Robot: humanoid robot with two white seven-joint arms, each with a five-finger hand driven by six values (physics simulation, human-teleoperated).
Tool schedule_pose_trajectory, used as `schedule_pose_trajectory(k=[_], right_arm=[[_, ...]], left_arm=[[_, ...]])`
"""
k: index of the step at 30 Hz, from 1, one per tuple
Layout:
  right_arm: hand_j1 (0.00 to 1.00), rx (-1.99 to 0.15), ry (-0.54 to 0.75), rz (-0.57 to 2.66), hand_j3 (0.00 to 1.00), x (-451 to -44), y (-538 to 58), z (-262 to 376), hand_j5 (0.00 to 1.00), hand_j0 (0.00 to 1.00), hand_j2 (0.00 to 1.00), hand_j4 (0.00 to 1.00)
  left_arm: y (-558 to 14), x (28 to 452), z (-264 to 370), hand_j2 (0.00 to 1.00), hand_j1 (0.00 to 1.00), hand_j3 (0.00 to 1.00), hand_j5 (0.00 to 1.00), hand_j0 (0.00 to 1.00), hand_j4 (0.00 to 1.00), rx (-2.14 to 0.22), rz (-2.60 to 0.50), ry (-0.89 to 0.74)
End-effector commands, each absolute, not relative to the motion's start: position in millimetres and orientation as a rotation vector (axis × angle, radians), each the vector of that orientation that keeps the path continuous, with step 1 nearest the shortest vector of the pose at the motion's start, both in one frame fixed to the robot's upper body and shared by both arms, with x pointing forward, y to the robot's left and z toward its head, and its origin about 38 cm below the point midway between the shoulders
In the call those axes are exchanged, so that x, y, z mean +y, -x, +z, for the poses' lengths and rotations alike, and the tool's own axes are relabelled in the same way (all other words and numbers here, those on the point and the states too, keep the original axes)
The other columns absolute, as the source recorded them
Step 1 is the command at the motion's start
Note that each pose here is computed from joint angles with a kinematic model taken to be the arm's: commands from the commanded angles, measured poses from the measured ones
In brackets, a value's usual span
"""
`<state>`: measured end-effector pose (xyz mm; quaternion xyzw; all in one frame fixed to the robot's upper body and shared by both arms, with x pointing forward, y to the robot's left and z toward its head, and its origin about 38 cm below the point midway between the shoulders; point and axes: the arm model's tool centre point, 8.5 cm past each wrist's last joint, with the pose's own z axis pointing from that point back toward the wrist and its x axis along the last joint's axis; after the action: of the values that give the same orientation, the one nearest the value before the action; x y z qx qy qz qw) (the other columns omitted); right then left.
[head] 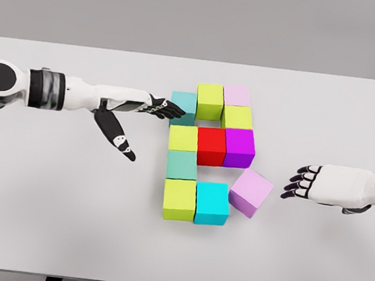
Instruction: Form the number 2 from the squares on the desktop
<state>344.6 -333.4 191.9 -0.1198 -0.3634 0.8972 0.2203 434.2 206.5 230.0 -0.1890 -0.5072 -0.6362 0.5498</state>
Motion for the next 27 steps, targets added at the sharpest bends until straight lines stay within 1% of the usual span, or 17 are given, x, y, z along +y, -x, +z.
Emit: schedule_pose_trajectory(k=[1,11,13,16,19,21,22,25,27], right_arm=[[1.00,-1.009,0.331,2.476,1.00,-333.2,-344.8,192.5,1.00,1.00,1.00,1.00],[1.00,-1.038,0.401,2.444,1.00,-338.3,-358.3,209.0,1.00,1.00,1.00,1.00],[1.00,-1.095,0.367,2.340,1.00,-349.6,-363.7,215.4,1.00,1.00,1.00,1.00],[1.00,-1.141,0.321,2.278,1.00,-352.5,-364.1,217.4,1.00,1.00,1.00,1.00],[1.00,-1.147,0.253,2.250,1.00,-351.6,-356.6,204.2,1.00,1.00,1.00,1.00],[1.00,-1.234,0.120,2.132,1.00,-349.4,-349.6,199.2,1.00,1.00,1.00,1.00],[1.00,-1.264,0.088,2.044,1.00,-358.3,-353.8,199.3,1.00,1.00,1.00,1.00],[1.00,-1.373,-0.060,1.895,1.00,-347.6,-352.6,192.9,1.00,1.00,1.00,1.00],[1.00,-1.445,-0.155,1.744,1.00,-348.5,-355.7,190.0,1.00,1.00,1.00,1.00]], left_arm=[[-438.0,204.6,228.1,1.00,1.00,1.00,1.00,1.00,1.00,-1.201,-1.494,0.452],[-442.1,200.5,217.2,1.00,1.00,1.00,1.00,1.00,1.00,-1.180,-1.496,0.445],[-442.0,198.0,216.3,1.00,1.00,1.00,1.00,1.00,1.00,-1.180,-1.499,0.449],[-442.9,195.9,213.9,1.00,1.00,1.00,1.00,1.00,1.00,-1.174,-1.497,0.452],[-451.3,195.2,207.5,1.00,1.00,1.00,1.00,1.00,1.00,-1.166,-1.474,0.446],[-451.7,194.0,205.9,1.00,1.00,1.00,1.00,1.00,1.00,-1.163,-1.473,0.448],[-451.5,194.0,205.4,1.00,1.00,1.00,1.00,1.00,1.00,-1.161,-1.474,0.448],[-451.2,193.2,204.9,1.00,1.00,1.00,1.00,1.00,1.00,-1.160,-1.475,0.450],[-450.4,193.0,202.9,1.00,1.00,1.00,1.00,1.00,1.00,-1.153,-1.477,0.451]])
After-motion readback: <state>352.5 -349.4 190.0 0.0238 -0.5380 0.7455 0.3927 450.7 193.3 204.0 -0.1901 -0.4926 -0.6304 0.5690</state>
